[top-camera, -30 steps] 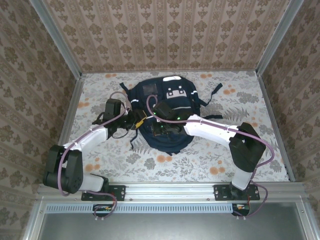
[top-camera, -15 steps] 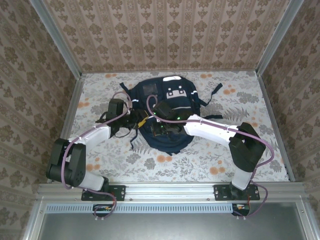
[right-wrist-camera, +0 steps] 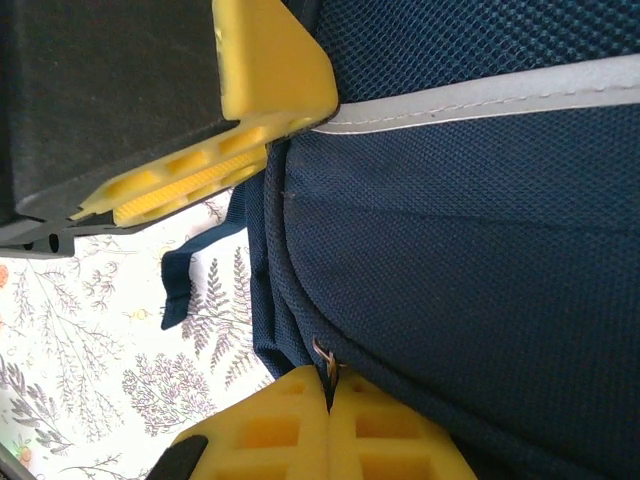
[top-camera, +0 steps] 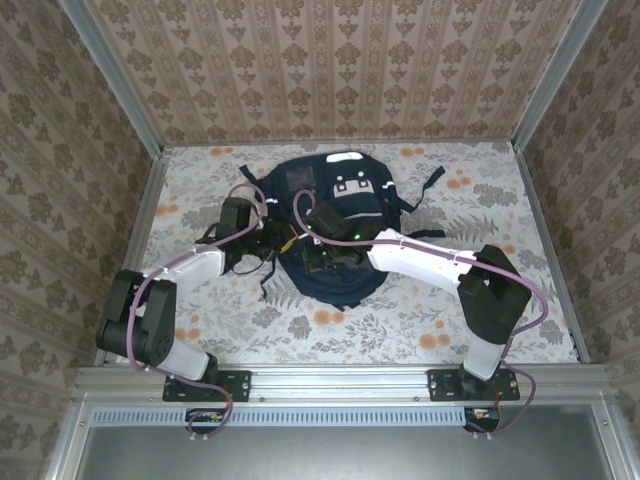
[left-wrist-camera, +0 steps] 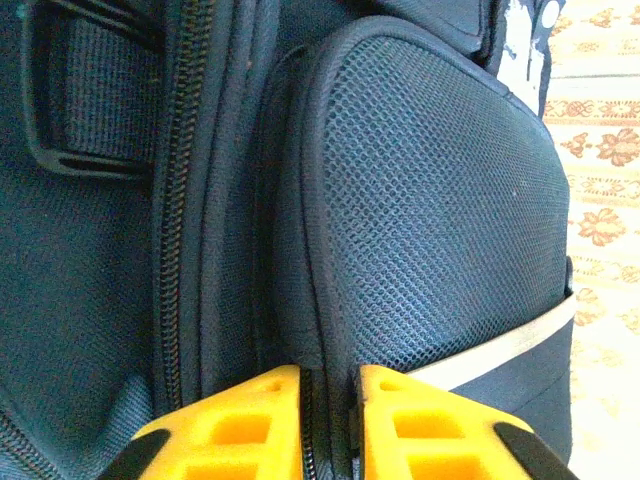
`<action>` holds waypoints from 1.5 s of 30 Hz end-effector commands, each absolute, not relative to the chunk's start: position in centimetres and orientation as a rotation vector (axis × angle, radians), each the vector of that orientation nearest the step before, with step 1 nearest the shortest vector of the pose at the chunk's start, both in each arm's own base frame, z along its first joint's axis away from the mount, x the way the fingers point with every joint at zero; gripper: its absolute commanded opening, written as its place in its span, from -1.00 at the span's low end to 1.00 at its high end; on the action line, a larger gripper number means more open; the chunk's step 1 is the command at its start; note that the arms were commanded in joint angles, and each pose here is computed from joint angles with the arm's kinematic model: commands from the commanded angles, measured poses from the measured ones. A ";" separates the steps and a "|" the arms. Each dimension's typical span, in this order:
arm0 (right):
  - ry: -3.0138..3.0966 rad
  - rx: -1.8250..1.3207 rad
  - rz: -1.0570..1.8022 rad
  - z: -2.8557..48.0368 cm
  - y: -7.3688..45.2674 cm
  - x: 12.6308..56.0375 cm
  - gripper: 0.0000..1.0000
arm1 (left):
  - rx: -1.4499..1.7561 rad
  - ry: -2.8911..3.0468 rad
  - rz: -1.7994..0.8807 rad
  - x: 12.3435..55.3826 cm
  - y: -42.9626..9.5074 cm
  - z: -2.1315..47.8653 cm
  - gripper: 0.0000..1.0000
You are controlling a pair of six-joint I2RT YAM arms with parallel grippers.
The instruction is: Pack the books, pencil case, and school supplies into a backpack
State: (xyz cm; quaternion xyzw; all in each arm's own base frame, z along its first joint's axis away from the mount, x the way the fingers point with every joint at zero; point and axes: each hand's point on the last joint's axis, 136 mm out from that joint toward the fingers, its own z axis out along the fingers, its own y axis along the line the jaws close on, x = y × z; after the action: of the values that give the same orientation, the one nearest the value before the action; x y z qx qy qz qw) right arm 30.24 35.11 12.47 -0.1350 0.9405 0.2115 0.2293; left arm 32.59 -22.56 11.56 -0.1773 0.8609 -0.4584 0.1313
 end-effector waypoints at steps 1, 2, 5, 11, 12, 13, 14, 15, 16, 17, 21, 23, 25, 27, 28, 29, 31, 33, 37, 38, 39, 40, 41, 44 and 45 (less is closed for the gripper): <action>2.564 -0.323 0.499 14.2 34.1 31.0 -1.00 | -0.460 2.466 -1.344 33.4 -23.2 12.8 -0.83; 2.569 -0.306 0.453 14.1 33.2 31.0 -1.00 | -0.469 2.471 -1.318 33.4 -22.7 12.6 -0.89; 2.575 -0.255 0.345 13.6 30.3 30.9 -1.00 | -0.489 2.466 -1.278 33.7 -21.3 12.3 -0.97; 2.577 -0.154 0.181 12.9 23.3 31.1 -1.00 | -0.473 2.463 -1.250 34.4 -19.2 12.7 -1.00; 2.576 -0.128 0.172 12.9 22.4 31.3 -1.00 | -0.471 2.466 -1.244 34.5 -19.1 12.7 -1.00; 2.571 -0.096 0.164 13.1 21.3 31.6 -1.00 | -0.470 2.466 -1.237 34.6 -18.9 12.8 -1.00; 2.567 -0.064 0.159 13.3 20.4 31.8 -1.00 | -0.472 2.466 -1.233 34.8 -18.7 12.7 -1.00; 2.561 -0.045 0.151 13.4 19.8 32.0 -1.00 | -0.476 2.461 -1.227 35.0 -18.5 12.8 -1.00; 2.555 -0.021 0.140 13.7 19.2 32.3 -1.00 | -0.484 2.459 -1.221 35.2 -18.3 12.8 -1.00; 2.548 -0.010 0.134 13.9 18.8 32.6 -1.00 | -0.489 2.454 -1.218 35.4 -18.0 12.8 -1.00; 2.548 -0.055 0.216 14.7 20.8 32.9 -1.00 | -0.490 2.447 -1.196 35.5 -17.5 13.4 -1.00; 2.547 -0.139 0.289 15.0 23.3 32.5 -1.00 | -0.496 2.454 -1.174 35.0 -17.1 13.5 -0.91; 2.546 -0.237 0.332 15.2 25.9 31.9 -1.00 | -0.508 2.458 -1.158 34.3 -16.8 13.8 -0.62; 2.514 -0.319 0.399 16.0 29.0 32.0 -1.00 | -0.536 2.465 -1.141 33.4 -16.4 13.7 -0.33; 2.507 -0.352 0.435 16.2 30.4 31.8 -1.00 | -0.549 2.459 -1.142 32.8 -16.2 13.9 -0.23; 2.501 -0.376 0.480 16.5 31.7 31.7 -1.00 | -0.565 2.458 -1.146 32.2 -16.1 13.9 -0.14; 2.483 -0.419 0.573 17.2 34.0 31.6 -1.00 | -0.596 2.454 -1.154 31.0 -16.1 13.8 -0.03; 2.464 -0.444 0.637 17.9 35.6 31.5 -1.00 | -0.619 2.452 -1.168 30.0 -16.3 13.7 0.03; 2.451 -0.463 0.713 18.5 37.1 31.4 -1.00 | -0.625 2.433 -1.227 29.0 -17.6 13.8 0.07; 2.452 -0.467 0.719 18.5 37.2 31.3 -1.00 | -0.625 2.423 -1.245 29.0 -17.8 14.0 0.07; 2.456 -0.468 0.719 18.4 37.1 31.3 -1.00 | -0.629 2.416 -1.258 29.1 -18.0 14.1 0.07; 2.460 -0.470 0.717 18.2 37.1 31.2 -1.00 | -0.627 2.406 -1.274 29.3 -18.3 14.3 0.07; 2.464 -0.471 0.719 18.1 37.0 31.0 -1.00 | -0.627 2.400 -1.286 29.6 -18.5 14.4 0.07; 2.473 -0.472 0.729 17.7 36.8 30.6 -1.00 | -0.612 2.388 -1.320 30.2 -19.4 14.8 0.05; 2.476 -0.472 0.734 17.6 36.8 30.5 -1.00 | -0.613 2.392 -1.316 30.4 -19.6 14.8 0.05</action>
State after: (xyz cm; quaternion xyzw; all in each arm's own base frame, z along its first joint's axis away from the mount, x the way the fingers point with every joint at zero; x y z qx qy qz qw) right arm 30.45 35.27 15.40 -0.1627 0.9308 0.2264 0.2365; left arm 29.57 -18.66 13.97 -0.2133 0.8519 -0.4469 0.1704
